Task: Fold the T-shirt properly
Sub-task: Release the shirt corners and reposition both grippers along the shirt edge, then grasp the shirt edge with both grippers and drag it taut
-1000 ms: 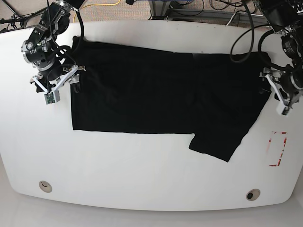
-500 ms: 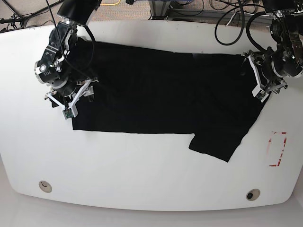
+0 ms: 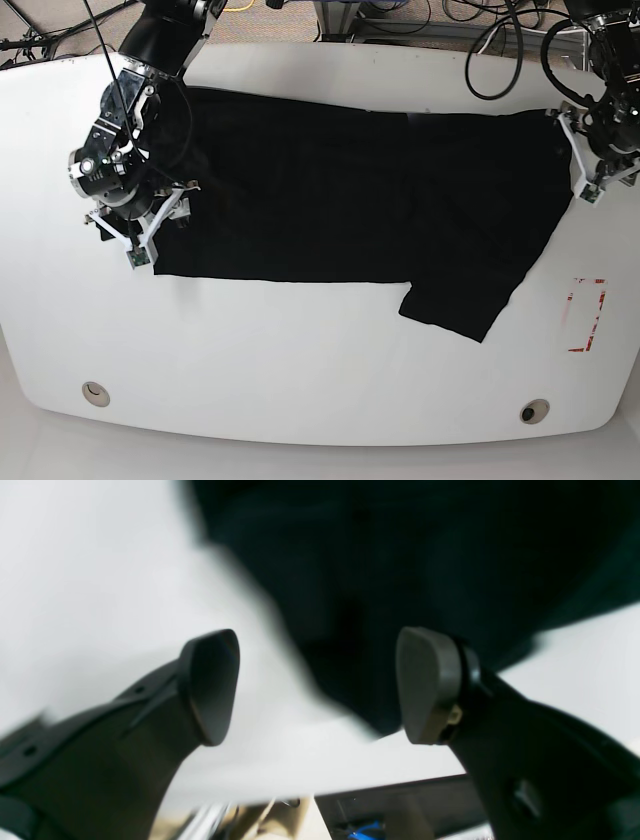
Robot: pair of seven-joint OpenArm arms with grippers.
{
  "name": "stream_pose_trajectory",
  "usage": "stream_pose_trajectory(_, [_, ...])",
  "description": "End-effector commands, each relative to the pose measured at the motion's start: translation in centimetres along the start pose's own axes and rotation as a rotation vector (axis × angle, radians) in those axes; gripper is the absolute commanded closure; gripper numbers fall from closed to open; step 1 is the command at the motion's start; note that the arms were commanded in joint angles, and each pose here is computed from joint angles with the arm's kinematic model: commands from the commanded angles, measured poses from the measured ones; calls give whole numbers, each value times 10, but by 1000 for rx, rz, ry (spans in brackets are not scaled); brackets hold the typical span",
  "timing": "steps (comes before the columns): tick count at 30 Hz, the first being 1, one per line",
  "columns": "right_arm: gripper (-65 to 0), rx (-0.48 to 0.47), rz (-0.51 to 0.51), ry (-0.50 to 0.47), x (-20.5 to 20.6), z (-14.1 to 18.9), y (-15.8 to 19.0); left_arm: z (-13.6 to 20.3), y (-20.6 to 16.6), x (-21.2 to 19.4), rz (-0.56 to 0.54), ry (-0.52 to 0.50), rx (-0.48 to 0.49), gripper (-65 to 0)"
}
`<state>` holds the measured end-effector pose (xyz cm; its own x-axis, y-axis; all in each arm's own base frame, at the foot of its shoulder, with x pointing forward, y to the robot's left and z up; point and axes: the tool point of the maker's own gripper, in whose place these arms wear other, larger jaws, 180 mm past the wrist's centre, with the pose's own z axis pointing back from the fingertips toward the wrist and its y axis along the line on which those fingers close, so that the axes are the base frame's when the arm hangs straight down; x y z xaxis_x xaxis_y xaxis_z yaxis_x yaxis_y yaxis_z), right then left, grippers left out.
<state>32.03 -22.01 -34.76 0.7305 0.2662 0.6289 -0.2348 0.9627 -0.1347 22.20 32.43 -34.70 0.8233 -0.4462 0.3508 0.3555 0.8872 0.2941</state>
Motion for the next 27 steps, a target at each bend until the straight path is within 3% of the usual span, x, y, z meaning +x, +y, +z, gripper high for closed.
stream_pose_trajectory(1, [-445, -49, 22, -41, 8, 20, -4, 10, 19, 0, 23, -18, 52, -458])
stream_pose_trajectory(6, [-445, -84, 9, -3, -19, 35, -2, 14, 29, -9, 95, -23, 82, -458])
stream_pose_trajectory(11, [-445, -100, -100, 74, -65, 42, -3, 10, 18, -17, 151, -23, 62, -458])
stream_pose_trajectory(15, [-444, -114, -163, 129, -98, 50, -3, 3, -9, -26, 132, 7, 1, -458])
stream_pose_trajectory(23, [-444, -102, -165, 197, -133, 59, 6, -10, -47, -21, 100, 14, -91, -454])
stream_pose_trajectory(27, [-444, -97, -166, 220, -143, 62, 10, -14, -56, -19, 76, 24, -104, -406])
